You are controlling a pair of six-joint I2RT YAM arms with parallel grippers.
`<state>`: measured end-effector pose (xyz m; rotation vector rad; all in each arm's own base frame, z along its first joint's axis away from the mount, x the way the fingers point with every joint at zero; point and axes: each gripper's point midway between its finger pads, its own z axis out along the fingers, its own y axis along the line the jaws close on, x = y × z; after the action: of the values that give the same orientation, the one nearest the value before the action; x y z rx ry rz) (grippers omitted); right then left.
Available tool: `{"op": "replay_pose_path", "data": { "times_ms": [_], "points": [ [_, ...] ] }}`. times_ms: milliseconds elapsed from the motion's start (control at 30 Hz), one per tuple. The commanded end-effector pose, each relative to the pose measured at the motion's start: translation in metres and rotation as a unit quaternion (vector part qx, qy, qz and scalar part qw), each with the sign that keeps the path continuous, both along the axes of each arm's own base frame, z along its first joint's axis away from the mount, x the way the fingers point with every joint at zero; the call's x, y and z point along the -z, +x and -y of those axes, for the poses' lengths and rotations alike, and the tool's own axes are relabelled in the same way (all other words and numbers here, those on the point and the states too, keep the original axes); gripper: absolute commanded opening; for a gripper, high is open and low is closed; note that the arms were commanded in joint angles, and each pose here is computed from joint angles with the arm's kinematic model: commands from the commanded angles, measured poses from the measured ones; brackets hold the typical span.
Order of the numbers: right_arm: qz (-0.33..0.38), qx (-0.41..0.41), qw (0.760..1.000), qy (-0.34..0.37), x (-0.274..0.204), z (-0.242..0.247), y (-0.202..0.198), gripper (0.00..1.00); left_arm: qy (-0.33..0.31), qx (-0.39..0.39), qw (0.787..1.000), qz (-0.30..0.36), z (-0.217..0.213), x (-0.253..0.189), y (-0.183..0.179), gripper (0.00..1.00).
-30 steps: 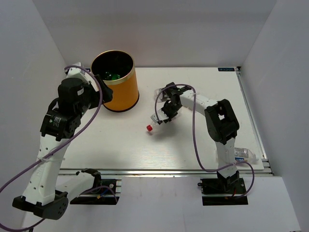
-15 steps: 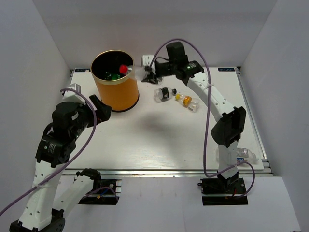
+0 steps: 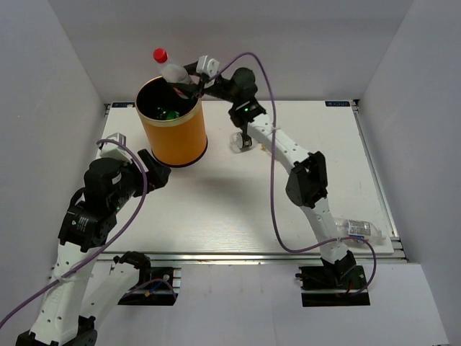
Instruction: Put the plastic bottles in the bin
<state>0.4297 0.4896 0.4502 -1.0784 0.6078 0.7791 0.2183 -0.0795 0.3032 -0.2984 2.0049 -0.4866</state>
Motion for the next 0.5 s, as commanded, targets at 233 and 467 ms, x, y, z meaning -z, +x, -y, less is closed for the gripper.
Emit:
{"op": "replay_pose_path", "data": {
  "times_ms": [233,467],
  "points": [
    [0.031,0.026,0.997,0.071,0.038,-0.035,0.012,0.90,-0.026,0.094,0.995,-0.018,0.037,0.015,0.004,1.00],
    [0.059,0.046,0.991,0.112,-0.026,0.001,-0.001,0.90,-0.053,0.171,0.984,-0.001,0.072,0.014,0.030,1.00]
  ]
}}
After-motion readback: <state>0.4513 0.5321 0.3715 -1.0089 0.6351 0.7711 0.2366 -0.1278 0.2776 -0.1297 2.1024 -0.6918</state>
